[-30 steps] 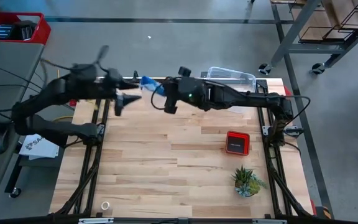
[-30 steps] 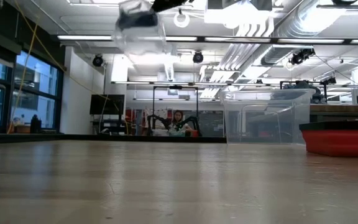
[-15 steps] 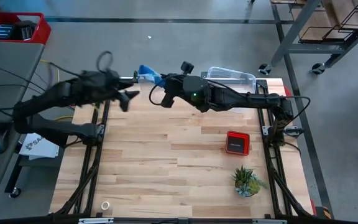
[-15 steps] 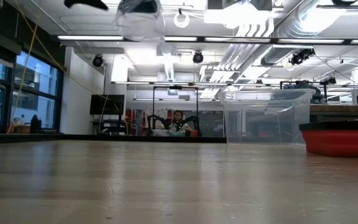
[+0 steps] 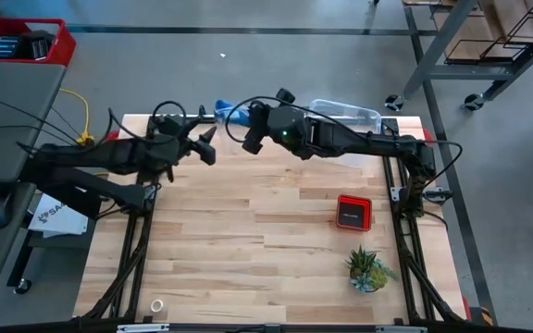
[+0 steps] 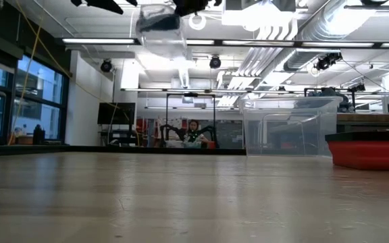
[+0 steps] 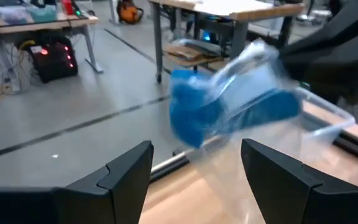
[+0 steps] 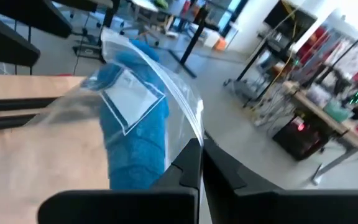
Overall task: Roll bandage
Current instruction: Put the rolled blue bandage into the transparent zip bag
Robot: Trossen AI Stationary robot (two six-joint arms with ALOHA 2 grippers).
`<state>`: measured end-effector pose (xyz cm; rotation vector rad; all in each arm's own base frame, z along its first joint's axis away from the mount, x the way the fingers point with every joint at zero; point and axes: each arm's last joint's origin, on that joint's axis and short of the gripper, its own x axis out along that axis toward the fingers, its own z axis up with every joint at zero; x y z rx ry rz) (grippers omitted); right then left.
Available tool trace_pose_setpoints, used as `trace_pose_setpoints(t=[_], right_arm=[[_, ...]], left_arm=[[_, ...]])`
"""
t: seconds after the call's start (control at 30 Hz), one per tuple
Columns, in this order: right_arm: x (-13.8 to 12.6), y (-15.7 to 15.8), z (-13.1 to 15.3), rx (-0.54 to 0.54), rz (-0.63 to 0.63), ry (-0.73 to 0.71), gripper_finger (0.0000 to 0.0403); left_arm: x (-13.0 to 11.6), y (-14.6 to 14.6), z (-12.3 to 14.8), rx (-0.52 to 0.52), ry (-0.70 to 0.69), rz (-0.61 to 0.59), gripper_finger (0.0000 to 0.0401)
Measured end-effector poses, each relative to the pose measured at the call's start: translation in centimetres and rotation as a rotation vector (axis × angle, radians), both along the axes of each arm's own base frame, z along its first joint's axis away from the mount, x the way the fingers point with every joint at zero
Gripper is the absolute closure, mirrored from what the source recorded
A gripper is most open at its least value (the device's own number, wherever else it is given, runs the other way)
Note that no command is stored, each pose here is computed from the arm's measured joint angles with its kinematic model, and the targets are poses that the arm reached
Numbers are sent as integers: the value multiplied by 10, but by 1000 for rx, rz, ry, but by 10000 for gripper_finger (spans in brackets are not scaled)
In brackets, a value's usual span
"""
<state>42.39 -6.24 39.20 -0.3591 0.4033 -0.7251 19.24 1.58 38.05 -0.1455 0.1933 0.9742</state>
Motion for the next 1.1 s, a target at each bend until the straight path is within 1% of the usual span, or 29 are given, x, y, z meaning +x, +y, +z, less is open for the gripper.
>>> trace_pose_setpoints(t=[0.07,0.2,0.37,0.43,0.53,0.67,0.77,0.83,0.97,1.1], right_arm=[[0,-1,-2,22,11,3,403],[0,0,-2,21,28,4,403],[0,1,-2,10,35,16,403],[0,0,-2,11,35,15,403],[1,1,-2,13,53,20,403],[1,1,-2,17,62,20,403],[2,3,-2,37,128,17,403],[3,6,-2,28,155,30,403],[3,9,-2,-38,187,78,403],[4,11,-1,-43,194,78,403]], left_arm=[[8,0,0,13,-21,9,160],[27,3,-1,73,-13,45,160],[46,5,-2,179,32,167,160],[51,5,-2,208,49,196,160],[57,5,-3,219,55,194,160],[57,5,-3,210,39,198,160],[57,6,-4,203,40,172,164],[58,6,-5,192,43,130,174],[56,6,-8,182,71,104,211],[53,5,-9,184,98,95,245]])
